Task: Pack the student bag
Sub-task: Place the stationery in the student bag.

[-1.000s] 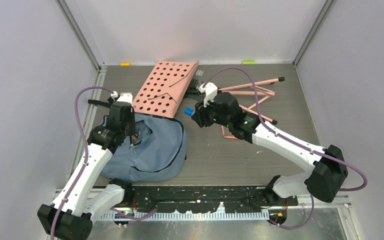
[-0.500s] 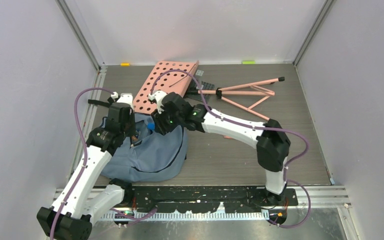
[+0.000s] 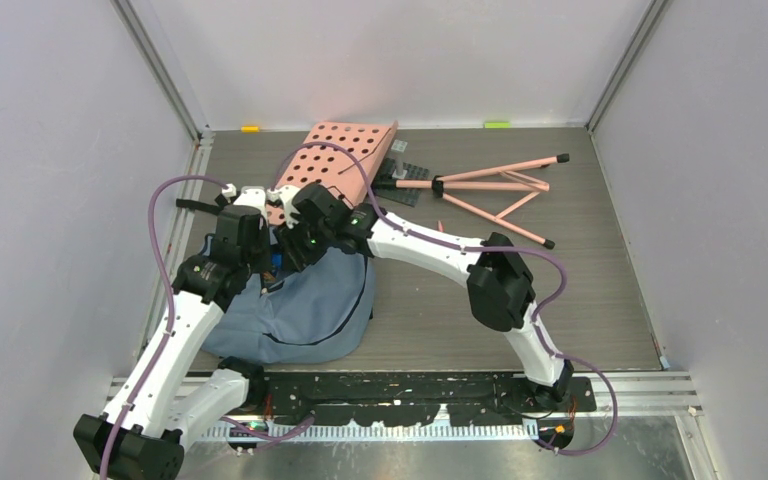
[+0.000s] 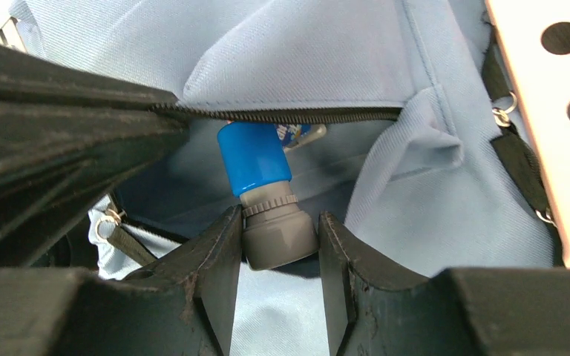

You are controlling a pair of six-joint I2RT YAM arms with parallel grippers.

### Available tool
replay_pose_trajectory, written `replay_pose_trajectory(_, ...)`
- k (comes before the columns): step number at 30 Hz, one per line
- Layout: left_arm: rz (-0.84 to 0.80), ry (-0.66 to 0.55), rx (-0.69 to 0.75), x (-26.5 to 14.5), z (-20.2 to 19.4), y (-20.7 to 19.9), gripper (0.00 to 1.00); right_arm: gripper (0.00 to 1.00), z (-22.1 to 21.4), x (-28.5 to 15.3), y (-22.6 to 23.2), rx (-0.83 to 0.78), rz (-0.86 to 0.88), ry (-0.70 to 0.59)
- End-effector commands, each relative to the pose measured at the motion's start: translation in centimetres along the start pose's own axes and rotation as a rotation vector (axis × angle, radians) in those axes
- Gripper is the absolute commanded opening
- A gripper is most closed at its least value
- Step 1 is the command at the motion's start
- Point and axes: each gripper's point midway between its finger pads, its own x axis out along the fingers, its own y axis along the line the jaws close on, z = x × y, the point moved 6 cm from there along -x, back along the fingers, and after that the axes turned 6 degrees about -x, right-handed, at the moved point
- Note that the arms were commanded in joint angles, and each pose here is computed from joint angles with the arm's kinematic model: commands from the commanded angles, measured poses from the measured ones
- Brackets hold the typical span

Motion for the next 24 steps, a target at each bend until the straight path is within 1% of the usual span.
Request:
replay_pose_trajectory(1, -0.093, -0.122, -0.042, -0.6, 2.5, -1.3, 0.00, 0.12, 2.8, 0.4, 1.6, 0.020, 0.064, -0.094)
replay_pose_trajectory(6, -0.092, -0.121, -0.042, -0.5, 2.5, -1.3, 0.00, 0.18, 4.0, 1.5, 1.9, 0.054, 0.069, -0.210)
replay_pose_trajectory(10, -0.090, -0.121, -0.042, -0.5, 2.5, -1.3, 0.00, 0.25, 4.4, 2.2, 2.0, 0.071, 0.064, -0.268)
replay_pose_trajectory(11, -0.089, -0.121, -0.042, -0.5, 2.5, -1.3, 0.00, 0.29, 4.2, 2.4, 2.0, 0.074, 0.066, -0.268)
replay_pose_trajectory(14, -0.089, -0.121, -0.042, -0.5, 2.5, -1.3, 0.00, 0.36, 4.1, 2.6, 1.9, 0.075, 0.062, -0.275)
replay_pose_trajectory(15, -0.089, -0.121, -0.042, -0.5, 2.5, -1.3, 0.00, 0.41, 4.0, 2.7, 1.9, 0.074, 0.061, -0.274)
replay_pose_trajectory(17, -0.089, -0.120, -0.042, -0.5, 2.5, -1.3, 0.00, 0.48, 3.9, 2.7, 1.9, 0.070, 0.058, -0.276)
replay_pose_trajectory(21, -0.088, -0.120, -0.042, -0.5, 2.4, -1.3, 0.00, 0.55, 3.7, 2.7, 1.8, 0.065, 0.052, -0.276)
replay_pose_trajectory(24, -0.086, -0.120, -0.042, -0.5, 2.4, -1.2, 0.00, 0.57, 3.7, 2.7, 1.8, 0.055, 0.043, -0.274)
